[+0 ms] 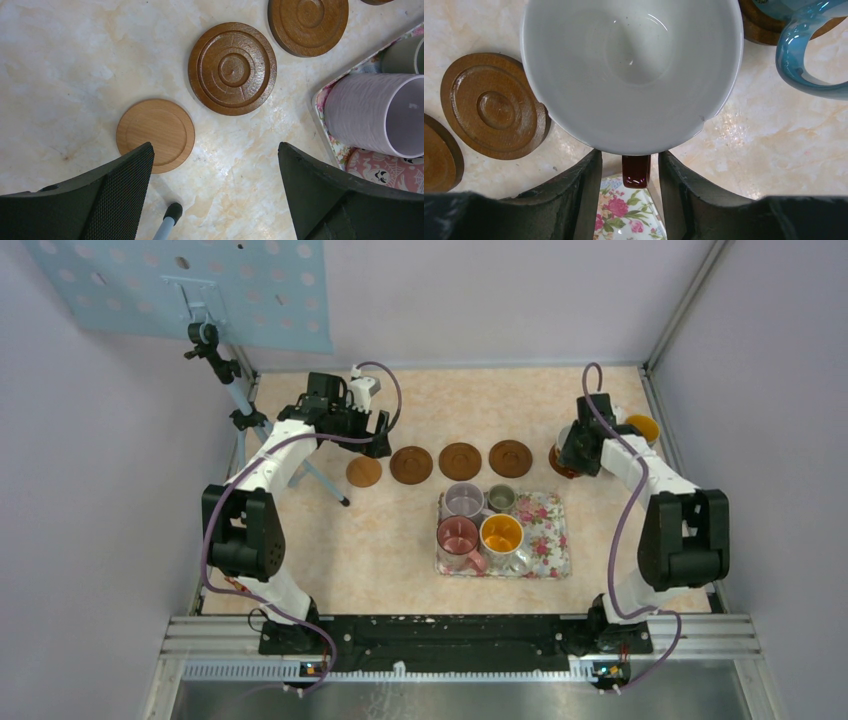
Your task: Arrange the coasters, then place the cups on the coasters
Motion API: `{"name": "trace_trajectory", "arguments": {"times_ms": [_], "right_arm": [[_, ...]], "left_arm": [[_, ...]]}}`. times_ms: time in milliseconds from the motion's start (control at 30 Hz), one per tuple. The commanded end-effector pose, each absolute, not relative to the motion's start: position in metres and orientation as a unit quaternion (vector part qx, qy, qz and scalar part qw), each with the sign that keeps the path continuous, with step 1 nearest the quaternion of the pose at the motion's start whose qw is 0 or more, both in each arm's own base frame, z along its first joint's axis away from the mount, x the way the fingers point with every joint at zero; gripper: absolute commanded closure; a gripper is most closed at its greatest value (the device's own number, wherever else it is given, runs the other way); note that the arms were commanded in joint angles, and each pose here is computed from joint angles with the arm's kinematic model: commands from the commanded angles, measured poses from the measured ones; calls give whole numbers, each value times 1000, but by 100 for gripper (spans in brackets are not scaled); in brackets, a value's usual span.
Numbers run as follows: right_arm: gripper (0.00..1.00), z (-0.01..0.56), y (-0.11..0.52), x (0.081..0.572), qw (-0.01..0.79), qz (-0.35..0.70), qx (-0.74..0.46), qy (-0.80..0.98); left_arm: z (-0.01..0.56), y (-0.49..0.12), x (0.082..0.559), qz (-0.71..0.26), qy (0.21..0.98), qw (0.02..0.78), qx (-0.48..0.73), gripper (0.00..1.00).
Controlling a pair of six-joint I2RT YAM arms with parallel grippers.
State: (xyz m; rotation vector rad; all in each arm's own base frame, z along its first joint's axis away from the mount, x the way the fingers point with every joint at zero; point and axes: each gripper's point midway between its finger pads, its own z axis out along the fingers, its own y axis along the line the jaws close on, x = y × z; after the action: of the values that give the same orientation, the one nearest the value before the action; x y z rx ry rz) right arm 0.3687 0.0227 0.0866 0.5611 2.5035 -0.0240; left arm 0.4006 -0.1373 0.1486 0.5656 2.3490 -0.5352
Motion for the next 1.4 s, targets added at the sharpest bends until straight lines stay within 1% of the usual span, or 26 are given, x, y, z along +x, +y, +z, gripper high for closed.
{"name": "trace_trajectory", "arguments": {"times_ms": [0,133,200,300,367,467,533,600,633,700,867,1133,1367], "right_arm": [[53,120,30,374,325,13,198,925],[50,124,28,363,317,10,185,930],[46,129,27,357,316,6,172,933],[42,149,30,351,342,18,125,931],[40,167,38,349,372,40,65,925],[38,195,62,339,406,93,-58,907],[36,211,88,321,414,150,-164,882],[36,221,109,296,416,199,-261,848],[36,219,115,281,411,211,-299,835],[35,212,118,261,410,197,-362,814],[31,190,121,218,376,192,-457,783],[30,156,139,171,332,200,-552,738],[31,126,150,157,292,199,-592,724]], "left_arm": [[156,-139,402,-210,890,343,216,1],[156,-139,401,-211,889,344,217,1],[156,-139,400,-210,889,344,217,1],[156,-138,398,-210,888,345,220,1],[155,-138,396,-210,888,345,220,1],[154,-138,393,-212,887,345,221,1],[153,-138,392,-213,887,345,219,1],[153,-139,392,-215,887,345,219,1],[153,-139,391,-216,887,344,218,1],[152,-139,390,-216,887,344,218,1],[151,-139,388,-217,887,344,220,1],[150,-140,387,-221,888,340,216,1],[148,-141,387,-224,890,337,211,1]]}}
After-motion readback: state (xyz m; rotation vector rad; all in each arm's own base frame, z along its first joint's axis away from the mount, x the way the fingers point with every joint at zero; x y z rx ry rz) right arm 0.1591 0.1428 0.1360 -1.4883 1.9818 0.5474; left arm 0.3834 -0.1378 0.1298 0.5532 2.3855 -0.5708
